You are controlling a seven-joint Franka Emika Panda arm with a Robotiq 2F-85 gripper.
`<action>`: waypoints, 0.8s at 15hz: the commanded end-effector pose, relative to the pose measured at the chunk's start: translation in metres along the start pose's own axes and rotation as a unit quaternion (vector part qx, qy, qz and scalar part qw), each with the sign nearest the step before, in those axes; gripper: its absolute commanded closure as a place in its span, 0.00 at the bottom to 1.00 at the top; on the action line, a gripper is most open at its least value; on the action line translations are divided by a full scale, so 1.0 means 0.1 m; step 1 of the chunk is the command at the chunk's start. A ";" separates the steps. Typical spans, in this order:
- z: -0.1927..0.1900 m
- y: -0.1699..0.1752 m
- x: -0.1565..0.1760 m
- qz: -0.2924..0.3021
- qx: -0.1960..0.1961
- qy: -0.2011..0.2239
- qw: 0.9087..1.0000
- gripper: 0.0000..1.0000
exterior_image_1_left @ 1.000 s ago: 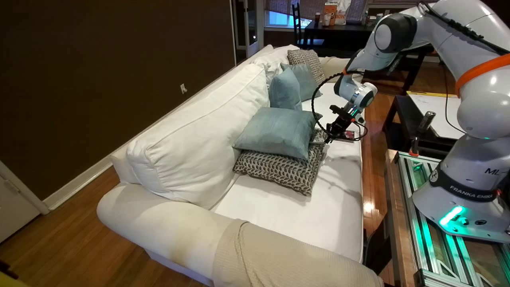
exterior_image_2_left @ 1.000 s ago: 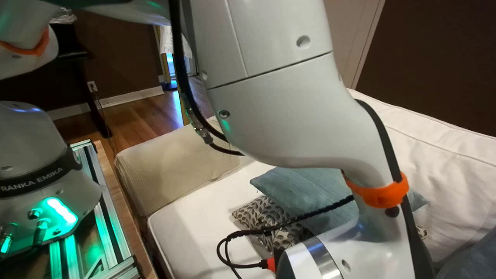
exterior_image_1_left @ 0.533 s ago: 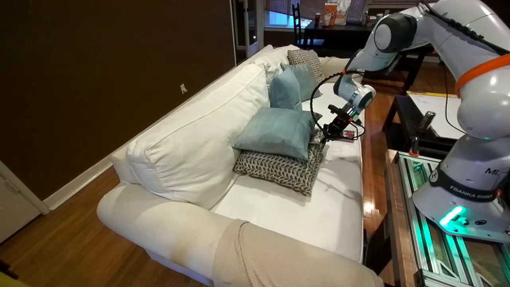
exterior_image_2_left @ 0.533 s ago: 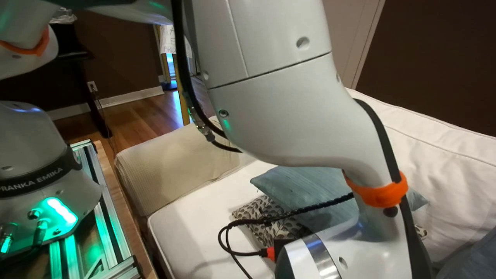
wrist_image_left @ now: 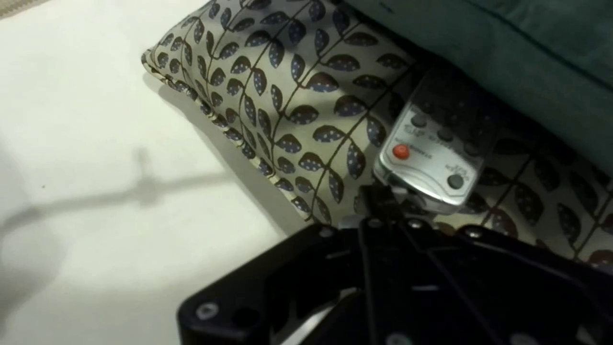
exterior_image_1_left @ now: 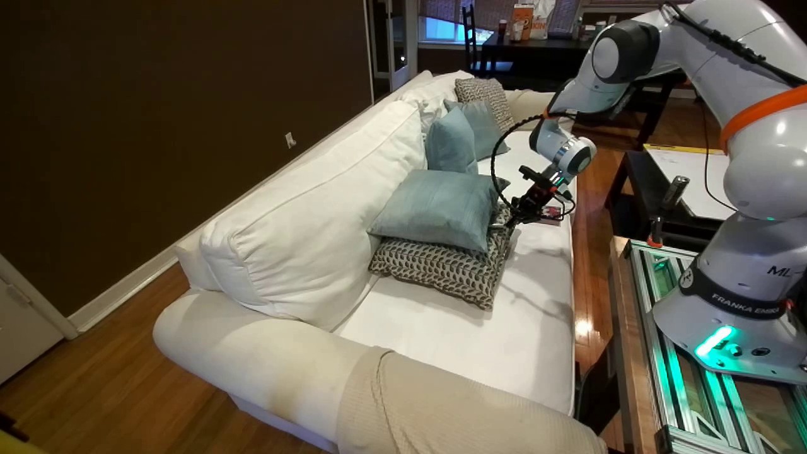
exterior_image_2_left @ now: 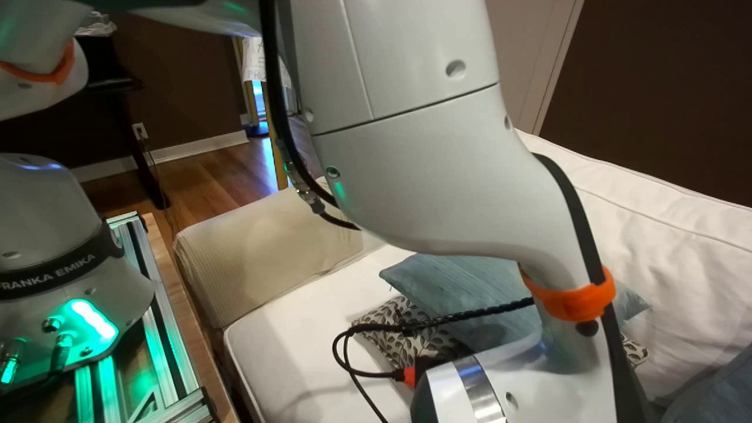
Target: Place remote between the two vertically stacked cushions
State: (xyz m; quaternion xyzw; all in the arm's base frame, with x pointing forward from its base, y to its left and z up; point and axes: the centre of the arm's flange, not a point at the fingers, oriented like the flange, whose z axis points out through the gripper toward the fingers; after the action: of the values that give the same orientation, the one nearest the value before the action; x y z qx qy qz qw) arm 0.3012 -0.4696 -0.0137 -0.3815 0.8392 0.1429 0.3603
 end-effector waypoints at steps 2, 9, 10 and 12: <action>-0.10 0.13 -0.28 0.001 -0.005 0.019 1.000 0.60; -0.36 0.23 -0.61 -0.053 -0.007 0.140 0.989 0.07; -0.37 0.25 -0.67 -0.068 -0.015 0.158 0.985 0.01; -0.38 0.29 -0.79 -0.099 -0.033 0.201 0.974 0.00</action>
State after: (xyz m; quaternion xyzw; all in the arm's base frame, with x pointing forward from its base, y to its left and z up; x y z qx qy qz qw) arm 0.3027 -0.4520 0.0476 -0.4498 0.8574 0.0734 0.2390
